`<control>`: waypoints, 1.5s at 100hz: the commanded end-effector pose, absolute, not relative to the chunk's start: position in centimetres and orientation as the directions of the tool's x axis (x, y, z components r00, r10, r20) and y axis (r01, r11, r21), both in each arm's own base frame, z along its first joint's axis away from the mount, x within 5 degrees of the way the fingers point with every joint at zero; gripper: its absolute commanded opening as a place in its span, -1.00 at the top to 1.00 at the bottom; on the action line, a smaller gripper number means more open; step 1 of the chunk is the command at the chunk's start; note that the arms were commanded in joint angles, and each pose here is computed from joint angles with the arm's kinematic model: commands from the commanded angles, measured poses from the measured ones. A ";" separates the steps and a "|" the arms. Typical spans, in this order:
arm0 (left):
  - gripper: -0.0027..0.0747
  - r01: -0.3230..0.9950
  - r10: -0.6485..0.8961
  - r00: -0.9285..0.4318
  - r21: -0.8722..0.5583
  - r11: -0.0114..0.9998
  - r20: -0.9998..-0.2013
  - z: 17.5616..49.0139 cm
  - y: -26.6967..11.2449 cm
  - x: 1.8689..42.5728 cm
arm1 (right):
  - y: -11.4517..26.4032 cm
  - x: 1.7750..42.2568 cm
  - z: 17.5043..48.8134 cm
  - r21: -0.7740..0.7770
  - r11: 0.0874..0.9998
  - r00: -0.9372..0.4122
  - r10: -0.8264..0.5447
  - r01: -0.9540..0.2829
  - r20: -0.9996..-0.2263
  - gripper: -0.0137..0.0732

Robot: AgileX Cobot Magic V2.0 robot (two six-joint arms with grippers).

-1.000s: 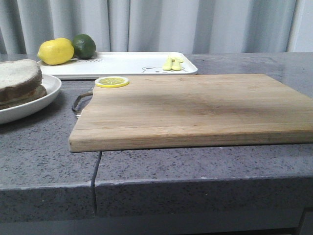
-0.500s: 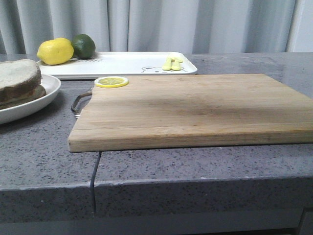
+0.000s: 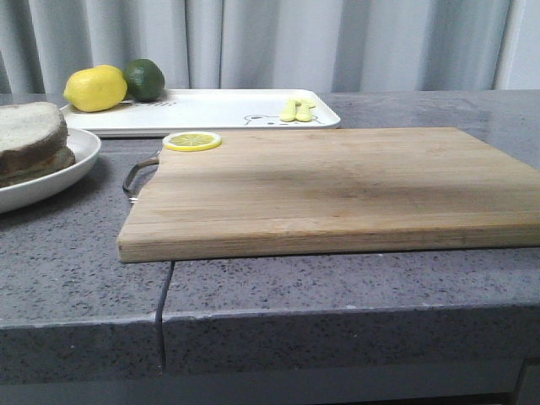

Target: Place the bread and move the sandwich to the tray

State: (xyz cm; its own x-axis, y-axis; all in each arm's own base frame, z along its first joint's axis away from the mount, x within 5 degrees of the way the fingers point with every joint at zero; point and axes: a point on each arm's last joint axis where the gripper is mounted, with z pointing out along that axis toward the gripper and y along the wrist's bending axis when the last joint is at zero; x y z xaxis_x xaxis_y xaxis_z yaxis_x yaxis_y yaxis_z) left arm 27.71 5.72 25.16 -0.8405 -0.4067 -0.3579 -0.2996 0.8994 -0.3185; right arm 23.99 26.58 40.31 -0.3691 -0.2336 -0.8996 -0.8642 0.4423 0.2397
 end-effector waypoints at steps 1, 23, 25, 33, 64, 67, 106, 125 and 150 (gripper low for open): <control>0.98 -0.283 -0.420 -0.810 -0.354 0.891 -0.410 26.8 5.4 28.0 | 25.5 23.1 43.3 0.217 0.445 -0.310 -0.146 -0.869 -0.940 0.84; 0.98 -0.319 -0.517 -0.779 -0.485 0.814 -0.354 27.5 5.1 28.2 | 25.5 23.1 43.3 0.217 0.445 -0.310 -0.146 -0.869 -0.940 0.84; 0.98 -0.325 -0.533 -0.771 -0.506 0.799 -0.348 27.7 5.2 28.2 | 25.5 23.1 43.3 0.217 0.445 -0.310 -0.146 -0.869 -0.940 0.84; 0.98 -0.316 -0.571 -0.748 -0.574 0.755 -0.339 28.8 5.5 28.4 | 25.5 23.1 43.3 0.217 0.444 -0.310 -0.147 -0.869 -0.939 0.84; 0.98 -0.153 -0.596 -0.661 -0.696 0.701 -0.455 33.3 3.4 30.8 | 24.4 22.1 45.0 0.197 0.449 -0.270 -0.105 -0.871 -0.957 0.84; 0.98 -0.141 -0.593 -0.653 -0.694 0.706 -0.471 33.6 3.1 31.3 | 24.1 21.8 45.4 0.190 0.450 -0.259 -0.097 -0.873 -0.961 0.84; 0.98 -0.025 -0.515 -0.697 -0.701 0.713 -0.499 33.8 -1.9 41.4 | 19.5 16.8 50.6 0.075 0.441 -0.096 -0.026 -0.894 -0.995 0.84; 0.98 -0.017 -0.512 -0.712 -0.717 0.696 -0.481 32.4 -3.7 45.1 | 18.3 15.3 51.7 0.060 0.434 -0.067 0.000 -0.899 -0.998 0.84; 0.98 -0.040 -0.541 -0.704 -0.736 0.676 -0.459 29.9 -5.5 48.0 | 18.1 15.2 51.8 0.056 0.435 -0.063 -0.001 -0.898 -0.998 0.84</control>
